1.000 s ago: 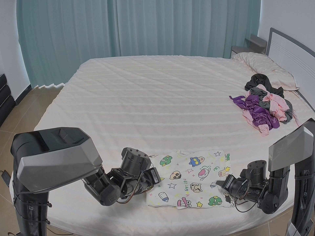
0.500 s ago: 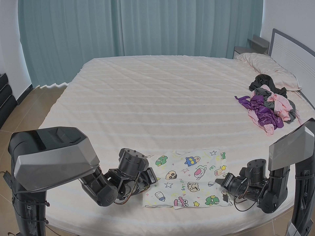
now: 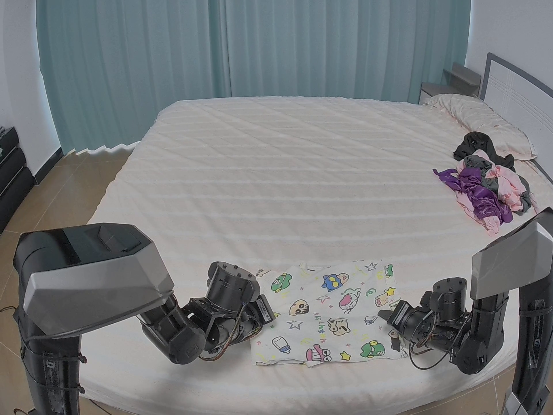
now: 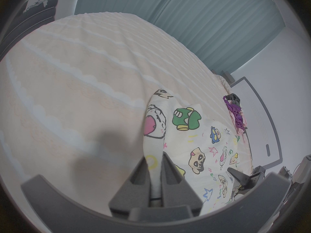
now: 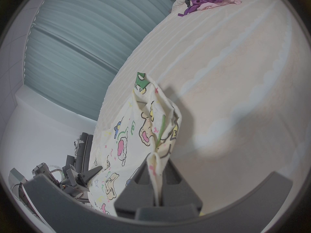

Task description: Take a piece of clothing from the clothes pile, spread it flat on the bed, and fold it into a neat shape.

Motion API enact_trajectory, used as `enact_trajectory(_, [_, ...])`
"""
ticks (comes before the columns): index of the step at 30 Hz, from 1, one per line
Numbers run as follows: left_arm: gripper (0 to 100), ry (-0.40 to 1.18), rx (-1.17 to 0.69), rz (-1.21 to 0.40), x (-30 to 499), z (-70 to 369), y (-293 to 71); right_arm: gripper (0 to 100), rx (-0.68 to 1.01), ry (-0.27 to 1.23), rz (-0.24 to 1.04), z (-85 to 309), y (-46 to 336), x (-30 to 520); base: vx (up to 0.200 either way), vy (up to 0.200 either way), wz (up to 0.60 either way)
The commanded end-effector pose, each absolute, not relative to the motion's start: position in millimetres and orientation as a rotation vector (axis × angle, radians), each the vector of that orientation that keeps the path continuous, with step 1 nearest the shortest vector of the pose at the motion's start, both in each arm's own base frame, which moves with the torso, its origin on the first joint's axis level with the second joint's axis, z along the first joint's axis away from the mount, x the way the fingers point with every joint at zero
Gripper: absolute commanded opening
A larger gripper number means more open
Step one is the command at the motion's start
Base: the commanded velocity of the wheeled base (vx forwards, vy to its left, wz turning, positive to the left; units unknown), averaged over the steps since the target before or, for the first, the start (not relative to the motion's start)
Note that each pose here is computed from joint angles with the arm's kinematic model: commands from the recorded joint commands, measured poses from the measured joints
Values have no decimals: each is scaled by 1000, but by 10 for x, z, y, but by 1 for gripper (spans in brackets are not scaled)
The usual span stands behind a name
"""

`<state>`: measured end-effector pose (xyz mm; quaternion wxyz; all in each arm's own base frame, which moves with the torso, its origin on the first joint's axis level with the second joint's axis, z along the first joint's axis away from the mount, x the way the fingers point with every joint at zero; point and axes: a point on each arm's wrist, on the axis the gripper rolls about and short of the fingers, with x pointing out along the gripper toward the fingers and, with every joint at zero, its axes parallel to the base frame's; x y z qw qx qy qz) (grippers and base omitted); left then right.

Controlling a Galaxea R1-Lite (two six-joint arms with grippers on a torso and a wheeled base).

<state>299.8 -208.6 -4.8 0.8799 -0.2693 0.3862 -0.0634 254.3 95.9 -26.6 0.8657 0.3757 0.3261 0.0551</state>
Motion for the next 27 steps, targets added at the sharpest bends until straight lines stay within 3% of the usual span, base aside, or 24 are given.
enact_trajectory(1, [0, 814, -558, -130, 2977, -64, -2079, 0, 787, 668, 106, -264, 953, 2555, 0, 0, 0])
enact_trajectory(14, [0, 796, -579, -148, 2941, -91, -2062, 0, 772, 698, 97, -267, 932, 2462, 0, 0, 0])
enact_trajectory(15, [100, 794, -579, -149, 2929, -97, -2053, 100, 768, 699, 96, -262, 928, 2452, 0, 0, 0])
enact_trajectory(22, [100, 790, -574, -227, 2797, -147, -1932, 100, 718, 662, 99, -61, 724, 2341, 0, 0, 0])
enact_trajectory(27, [100, 760, -589, -238, 2877, -98, -1778, 100, 651, 779, 225, -28, 642, 2070, 0, 0, 0])
